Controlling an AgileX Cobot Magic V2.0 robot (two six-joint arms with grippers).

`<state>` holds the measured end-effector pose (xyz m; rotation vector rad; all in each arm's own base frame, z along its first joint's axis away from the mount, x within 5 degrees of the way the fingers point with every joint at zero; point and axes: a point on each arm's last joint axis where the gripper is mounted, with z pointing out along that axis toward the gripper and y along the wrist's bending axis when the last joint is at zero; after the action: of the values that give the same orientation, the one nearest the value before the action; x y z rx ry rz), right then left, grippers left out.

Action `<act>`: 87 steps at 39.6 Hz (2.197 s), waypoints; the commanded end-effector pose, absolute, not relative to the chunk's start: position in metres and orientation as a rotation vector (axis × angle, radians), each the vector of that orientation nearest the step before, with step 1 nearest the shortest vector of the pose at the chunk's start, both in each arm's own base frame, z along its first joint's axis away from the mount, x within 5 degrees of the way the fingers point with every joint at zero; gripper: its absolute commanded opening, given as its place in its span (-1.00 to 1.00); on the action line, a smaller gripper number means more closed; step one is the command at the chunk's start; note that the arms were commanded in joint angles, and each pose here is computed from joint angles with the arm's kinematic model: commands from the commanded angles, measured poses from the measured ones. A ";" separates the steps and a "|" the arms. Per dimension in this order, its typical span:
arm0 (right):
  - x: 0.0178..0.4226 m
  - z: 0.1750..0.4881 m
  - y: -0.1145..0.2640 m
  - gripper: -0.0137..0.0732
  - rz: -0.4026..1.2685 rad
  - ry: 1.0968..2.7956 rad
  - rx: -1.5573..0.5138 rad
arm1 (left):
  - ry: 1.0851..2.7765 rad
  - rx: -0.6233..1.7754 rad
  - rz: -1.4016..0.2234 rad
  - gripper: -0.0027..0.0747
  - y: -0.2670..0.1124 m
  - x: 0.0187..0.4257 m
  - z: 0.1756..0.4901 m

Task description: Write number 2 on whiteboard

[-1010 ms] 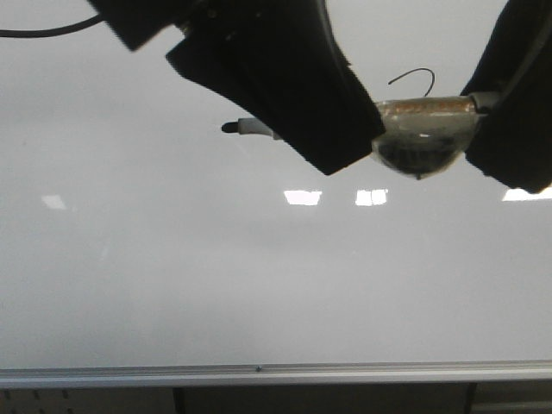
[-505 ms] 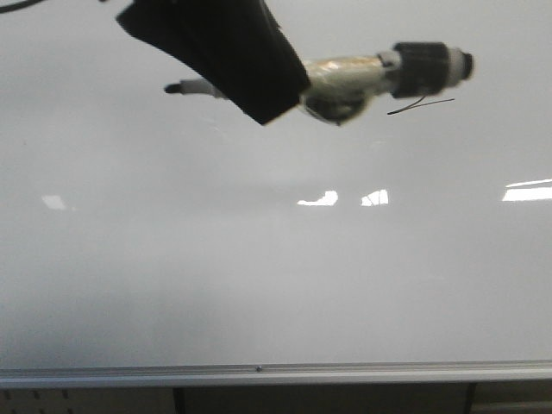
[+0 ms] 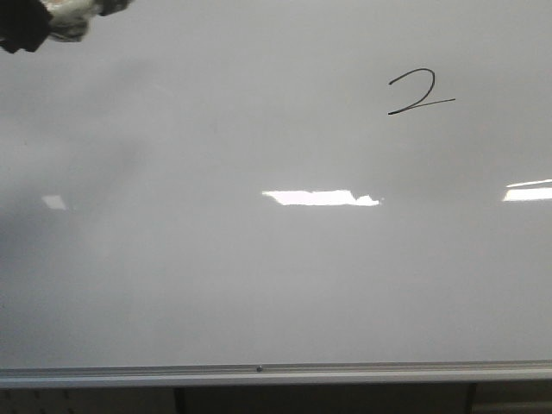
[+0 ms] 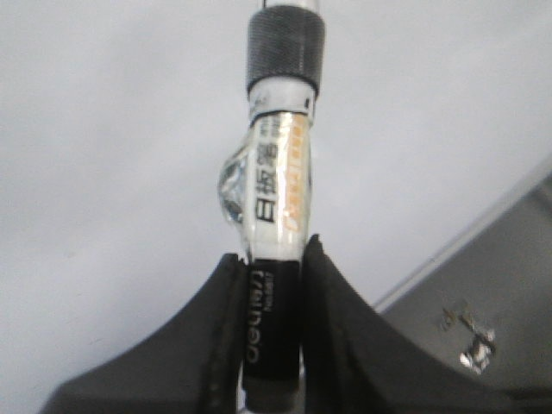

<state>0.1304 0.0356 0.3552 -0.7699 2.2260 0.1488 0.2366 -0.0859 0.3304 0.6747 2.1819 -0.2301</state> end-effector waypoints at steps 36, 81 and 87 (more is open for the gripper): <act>0.132 0.368 0.036 0.43 0.149 2.143 -0.713 | 1.950 -0.039 -0.019 -0.63 -0.039 0.314 0.242; 0.129 0.366 0.028 0.41 0.139 2.274 -0.499 | 2.237 0.093 0.124 0.13 0.015 0.226 0.353; 0.126 0.374 0.017 0.41 0.075 2.328 -0.285 | 2.207 0.074 0.167 0.13 0.011 0.204 0.374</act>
<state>0.1271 0.0233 0.3572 -0.4231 2.3882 0.1208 0.2164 0.0140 0.3476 0.1003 2.3130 0.1466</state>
